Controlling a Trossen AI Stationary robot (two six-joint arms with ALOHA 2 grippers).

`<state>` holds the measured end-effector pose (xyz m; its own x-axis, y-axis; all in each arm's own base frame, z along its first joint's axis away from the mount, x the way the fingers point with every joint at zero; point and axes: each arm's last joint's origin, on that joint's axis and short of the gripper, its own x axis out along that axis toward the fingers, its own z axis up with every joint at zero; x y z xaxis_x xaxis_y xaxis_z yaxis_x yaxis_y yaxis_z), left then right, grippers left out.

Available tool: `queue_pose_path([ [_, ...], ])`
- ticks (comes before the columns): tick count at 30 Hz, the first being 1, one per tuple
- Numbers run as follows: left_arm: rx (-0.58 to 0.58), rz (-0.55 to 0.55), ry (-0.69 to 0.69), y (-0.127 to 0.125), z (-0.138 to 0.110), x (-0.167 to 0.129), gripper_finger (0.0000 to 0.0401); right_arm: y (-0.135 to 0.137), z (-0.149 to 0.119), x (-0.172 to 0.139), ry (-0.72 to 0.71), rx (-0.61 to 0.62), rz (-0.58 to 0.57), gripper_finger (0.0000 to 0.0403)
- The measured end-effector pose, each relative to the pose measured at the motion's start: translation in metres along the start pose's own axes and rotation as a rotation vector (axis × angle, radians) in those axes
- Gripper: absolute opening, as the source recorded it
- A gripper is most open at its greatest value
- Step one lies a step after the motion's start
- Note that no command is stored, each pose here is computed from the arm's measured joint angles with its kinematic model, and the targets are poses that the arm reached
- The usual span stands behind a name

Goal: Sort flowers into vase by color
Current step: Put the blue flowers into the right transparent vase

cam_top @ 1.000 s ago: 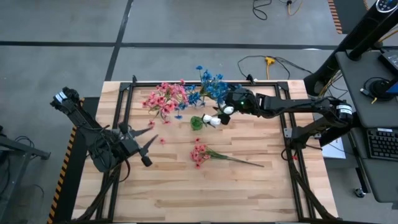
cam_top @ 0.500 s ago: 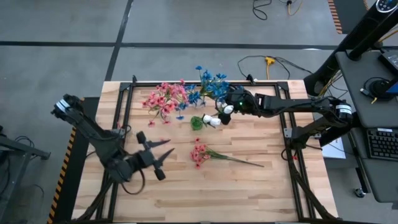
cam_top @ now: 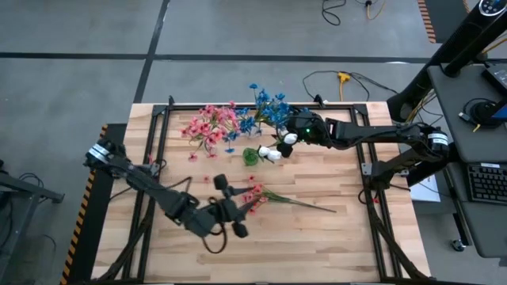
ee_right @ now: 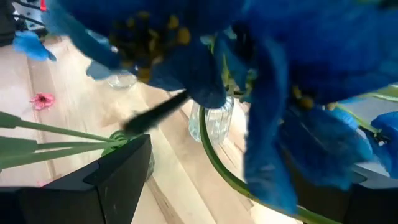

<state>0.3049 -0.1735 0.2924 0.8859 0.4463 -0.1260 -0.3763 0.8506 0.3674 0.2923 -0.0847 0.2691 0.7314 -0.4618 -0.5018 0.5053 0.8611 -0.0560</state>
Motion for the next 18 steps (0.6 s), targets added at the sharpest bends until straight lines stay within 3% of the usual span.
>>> queue_pose_path([
  [7, -0.023, 0.058, 0.027, -0.014, -0.02, 0.031, 0.019, 0.0, 0.001, 0.0, -0.008, -0.023, 0.001, 0.0327],
  [14, -0.01, 0.311, 0.125, -0.012, -0.058, 0.063, 0.0258, 0.0, 0.005, -0.001, -0.021, -0.021, 0.002, 0.0327],
  [18, -0.047, 0.439, 0.153, -0.009, -0.082, 0.073, 0.0277, 0.0, 0.006, -0.001, -0.026, -0.019, 0.002, 0.0327],
])
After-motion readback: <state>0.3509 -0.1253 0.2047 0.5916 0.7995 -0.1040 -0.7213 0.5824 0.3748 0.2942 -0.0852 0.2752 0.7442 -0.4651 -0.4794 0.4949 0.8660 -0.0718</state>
